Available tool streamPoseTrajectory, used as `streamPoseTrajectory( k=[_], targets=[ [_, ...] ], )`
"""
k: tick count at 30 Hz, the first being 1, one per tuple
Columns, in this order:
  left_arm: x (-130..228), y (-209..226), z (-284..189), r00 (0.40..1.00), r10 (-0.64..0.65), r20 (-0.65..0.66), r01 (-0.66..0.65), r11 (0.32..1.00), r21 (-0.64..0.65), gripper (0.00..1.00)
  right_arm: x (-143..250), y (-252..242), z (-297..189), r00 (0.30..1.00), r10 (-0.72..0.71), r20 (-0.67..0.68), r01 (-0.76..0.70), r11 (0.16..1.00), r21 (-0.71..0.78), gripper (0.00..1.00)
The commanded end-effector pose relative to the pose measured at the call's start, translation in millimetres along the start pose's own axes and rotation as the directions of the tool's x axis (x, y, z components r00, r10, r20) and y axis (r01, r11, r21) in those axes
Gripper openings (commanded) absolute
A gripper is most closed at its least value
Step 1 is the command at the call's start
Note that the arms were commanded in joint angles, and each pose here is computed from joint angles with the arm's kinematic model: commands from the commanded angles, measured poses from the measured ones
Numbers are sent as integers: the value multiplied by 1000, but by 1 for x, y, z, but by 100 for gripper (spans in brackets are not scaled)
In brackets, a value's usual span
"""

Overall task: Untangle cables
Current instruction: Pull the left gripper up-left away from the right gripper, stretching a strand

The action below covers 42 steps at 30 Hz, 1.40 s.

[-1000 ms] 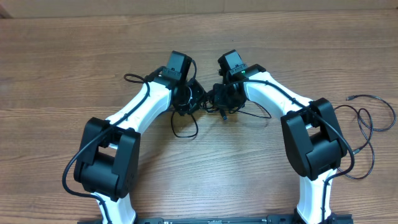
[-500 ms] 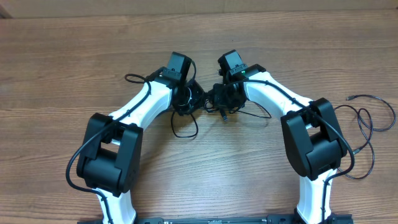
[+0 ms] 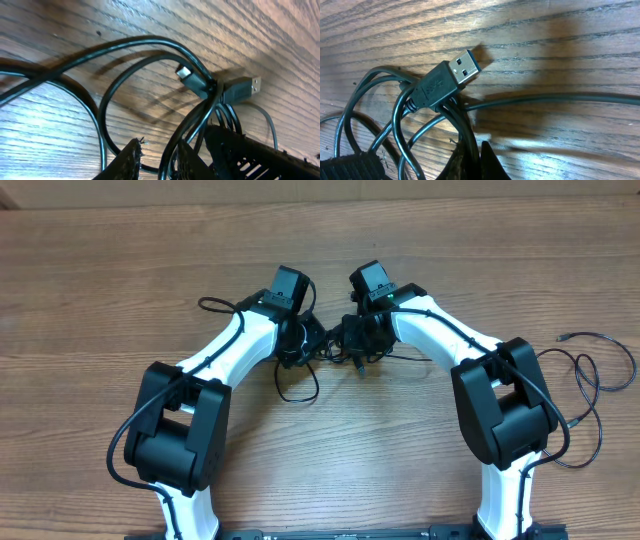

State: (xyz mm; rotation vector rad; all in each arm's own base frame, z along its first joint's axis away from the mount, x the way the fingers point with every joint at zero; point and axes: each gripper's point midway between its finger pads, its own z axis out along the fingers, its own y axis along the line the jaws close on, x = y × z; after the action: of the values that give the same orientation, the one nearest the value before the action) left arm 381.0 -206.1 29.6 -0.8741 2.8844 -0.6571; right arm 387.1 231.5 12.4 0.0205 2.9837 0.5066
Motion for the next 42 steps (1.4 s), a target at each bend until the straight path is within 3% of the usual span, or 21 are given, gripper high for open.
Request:
streamPoseTrajectory(
  k=[1,18,26,27,28,29,30,31,35,42],
  targets=[
    [-3,0,4,999,25,26,-25,999,-24,26,-1,1,1,1000,-2,5,2,1000,0,4],
    [3,-1,8,994,87,62,-83,994,-65,26,-1,1,1,1000,-2,5,2,1000,0,4],
    [8,10,8,996,76,41,-71,992,-107,19,-1,1,1,1000,-2,5,2,1000,0,4],
    [10,16,7,997,76,30,-71,989,-132,10,-1,1,1,1000,-2,5,2,1000,0,4],
    [10,17,6,996,84,26,-79,988,-135,9,-1,1,1,1000,-2,5,2,1000,1,4],
    [10,18,6,995,101,16,-98,986,-133,11,-1,1,1,1000,-2,5,2,1000,1,4],
    [12,17,6,991,134,0,-133,983,-126,22,-1,1,1,1000,-2,5,2,1000,1,4],
    [11,17,6,986,169,-1,-167,978,-125,24,-1,1,1,1000,-2,5,2,1000,0,4],
    [7,18,6,951,309,2,-306,941,-143,4,-1,1,1,1000,-2,5,2,1000,0,4],
    [8,24,5,924,383,-27,-382,911,-156,4,-1,1,1,1000,-2,5,2,1000,1,4]
  ],
)
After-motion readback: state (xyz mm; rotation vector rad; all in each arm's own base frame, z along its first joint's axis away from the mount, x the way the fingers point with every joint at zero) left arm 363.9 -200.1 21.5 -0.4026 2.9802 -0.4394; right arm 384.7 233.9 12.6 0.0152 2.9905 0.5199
